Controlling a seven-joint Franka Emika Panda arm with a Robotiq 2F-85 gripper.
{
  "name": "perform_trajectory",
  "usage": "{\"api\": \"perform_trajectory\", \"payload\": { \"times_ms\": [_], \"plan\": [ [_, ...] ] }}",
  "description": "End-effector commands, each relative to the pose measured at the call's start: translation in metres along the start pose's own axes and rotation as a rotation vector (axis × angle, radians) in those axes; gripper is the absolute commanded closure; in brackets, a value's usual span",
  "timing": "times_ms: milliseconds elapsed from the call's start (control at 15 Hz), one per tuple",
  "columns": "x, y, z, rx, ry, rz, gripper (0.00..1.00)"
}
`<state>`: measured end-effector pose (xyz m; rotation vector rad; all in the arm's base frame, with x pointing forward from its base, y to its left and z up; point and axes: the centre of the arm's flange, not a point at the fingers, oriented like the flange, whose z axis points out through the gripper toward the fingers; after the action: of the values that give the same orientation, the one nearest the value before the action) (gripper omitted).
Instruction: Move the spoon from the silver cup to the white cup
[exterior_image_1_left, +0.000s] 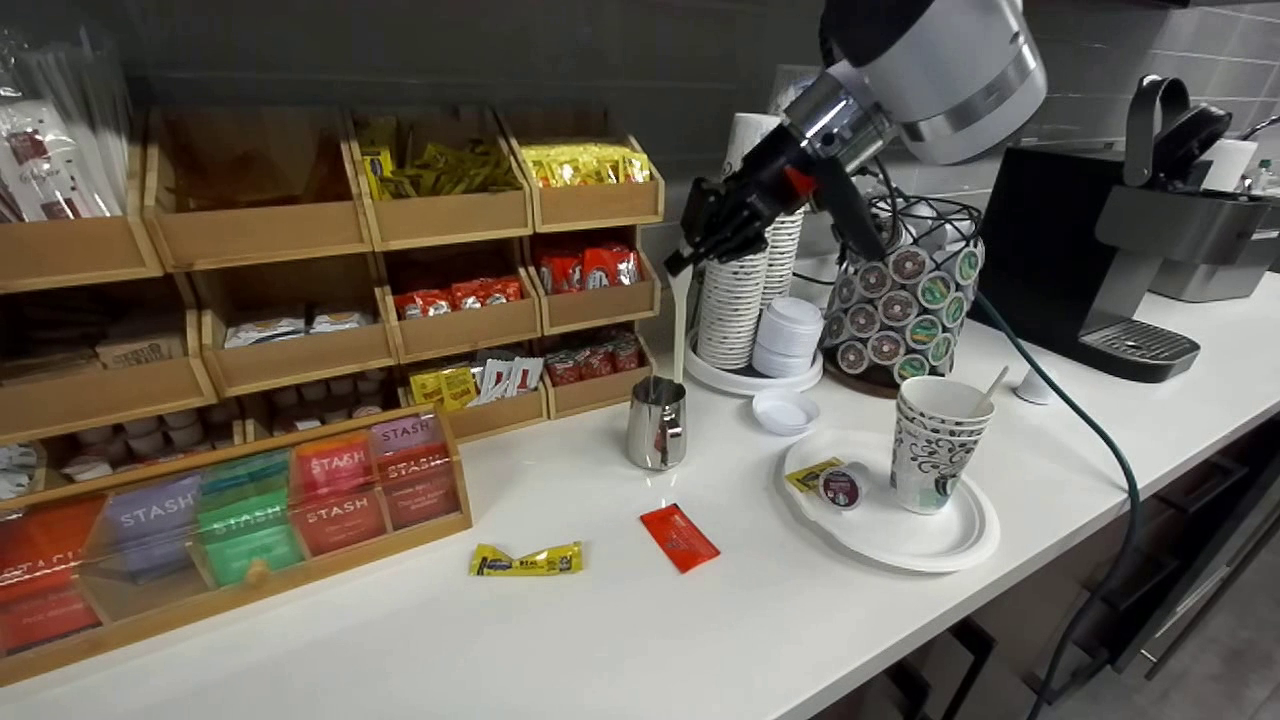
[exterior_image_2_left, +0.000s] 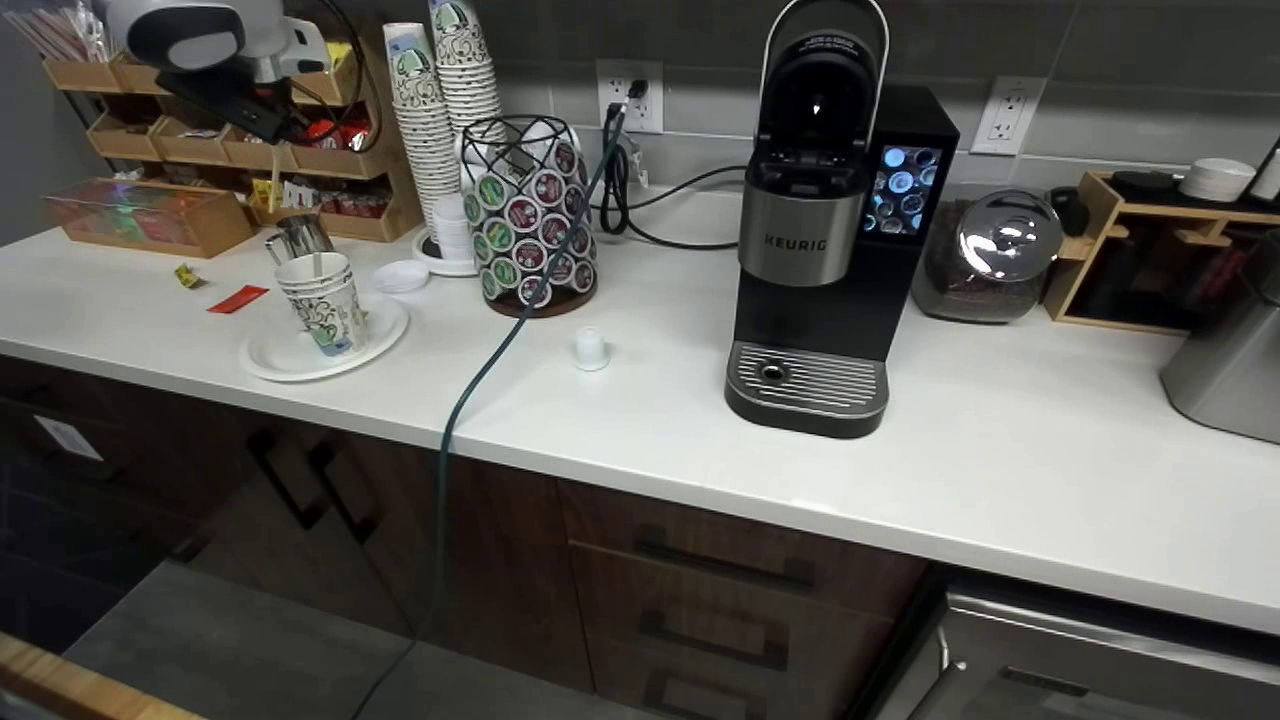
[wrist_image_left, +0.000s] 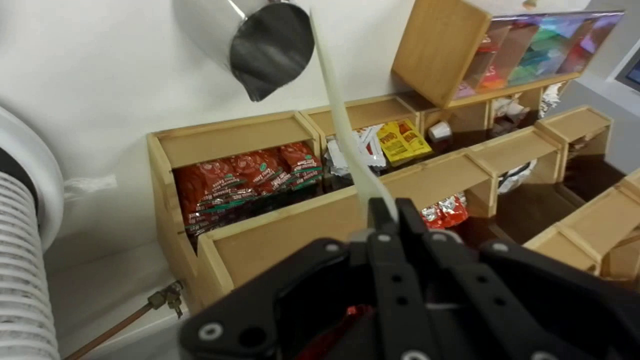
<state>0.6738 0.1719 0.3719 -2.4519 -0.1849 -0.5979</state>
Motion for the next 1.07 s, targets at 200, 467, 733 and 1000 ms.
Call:
{"api": "perform_trajectory", "payload": {
  "times_ms": [200, 467, 733, 1000],
  "plan": [
    [-0.083, -0.002, -0.101, 0.032, 0.086, 0.013, 0.98],
    [-0.119, 0.001, -0.152, -0.059, 0.186, 0.079, 0.98],
    [-0.157, 0.026, -0.199, -0.196, 0.197, 0.129, 0.98],
    [-0.179, 0.056, -0.218, -0.29, 0.189, 0.181, 0.98]
  ]
}}
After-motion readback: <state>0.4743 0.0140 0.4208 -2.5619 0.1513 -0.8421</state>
